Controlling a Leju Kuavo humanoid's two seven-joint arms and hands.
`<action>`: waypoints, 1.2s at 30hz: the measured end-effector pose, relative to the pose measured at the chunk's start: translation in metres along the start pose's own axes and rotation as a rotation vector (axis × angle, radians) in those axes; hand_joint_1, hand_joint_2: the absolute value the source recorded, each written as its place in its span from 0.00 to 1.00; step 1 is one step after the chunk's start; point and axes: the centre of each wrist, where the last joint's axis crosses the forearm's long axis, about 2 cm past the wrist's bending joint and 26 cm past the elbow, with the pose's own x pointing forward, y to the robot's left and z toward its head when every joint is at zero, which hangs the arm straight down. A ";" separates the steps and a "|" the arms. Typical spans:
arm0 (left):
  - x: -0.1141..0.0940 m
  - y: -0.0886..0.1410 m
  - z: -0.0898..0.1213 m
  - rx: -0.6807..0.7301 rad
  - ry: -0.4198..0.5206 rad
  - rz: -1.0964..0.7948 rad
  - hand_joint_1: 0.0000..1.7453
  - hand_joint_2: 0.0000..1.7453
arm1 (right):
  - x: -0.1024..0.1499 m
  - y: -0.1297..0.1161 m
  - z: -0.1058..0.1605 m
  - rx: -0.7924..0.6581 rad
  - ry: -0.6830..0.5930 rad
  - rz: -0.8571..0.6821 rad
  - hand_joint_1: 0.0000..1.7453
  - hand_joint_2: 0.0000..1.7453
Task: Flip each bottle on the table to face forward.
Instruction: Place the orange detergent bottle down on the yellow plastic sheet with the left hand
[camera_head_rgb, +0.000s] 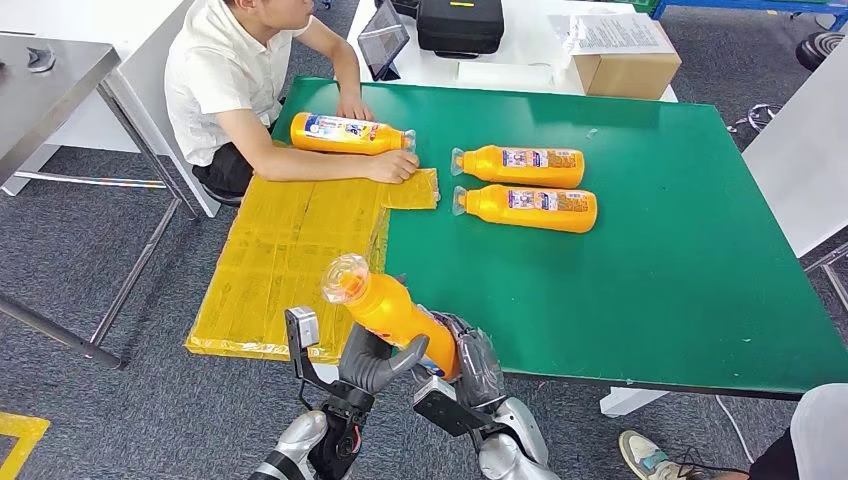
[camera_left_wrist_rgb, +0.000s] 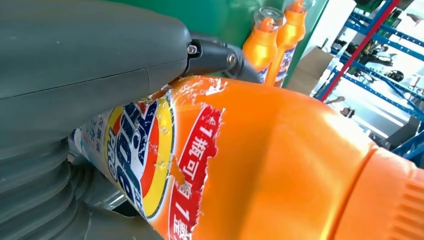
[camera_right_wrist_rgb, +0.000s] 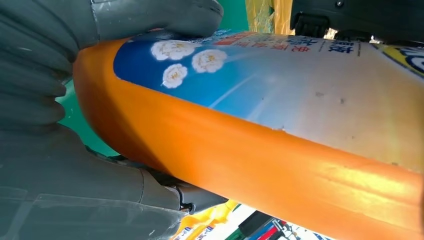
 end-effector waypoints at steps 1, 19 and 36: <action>0.000 0.000 0.000 0.006 -0.002 -0.004 1.00 1.00 | 0.000 0.000 0.000 0.002 0.000 0.001 0.99 1.00; 0.006 0.000 -0.010 0.179 -0.152 -0.256 1.00 1.00 | 0.012 0.020 0.007 0.064 -0.008 -0.035 0.00 1.00; 0.059 0.022 -0.039 0.338 -0.570 -0.942 0.99 1.00 | 0.021 0.010 0.033 -0.096 -0.069 0.064 0.00 1.00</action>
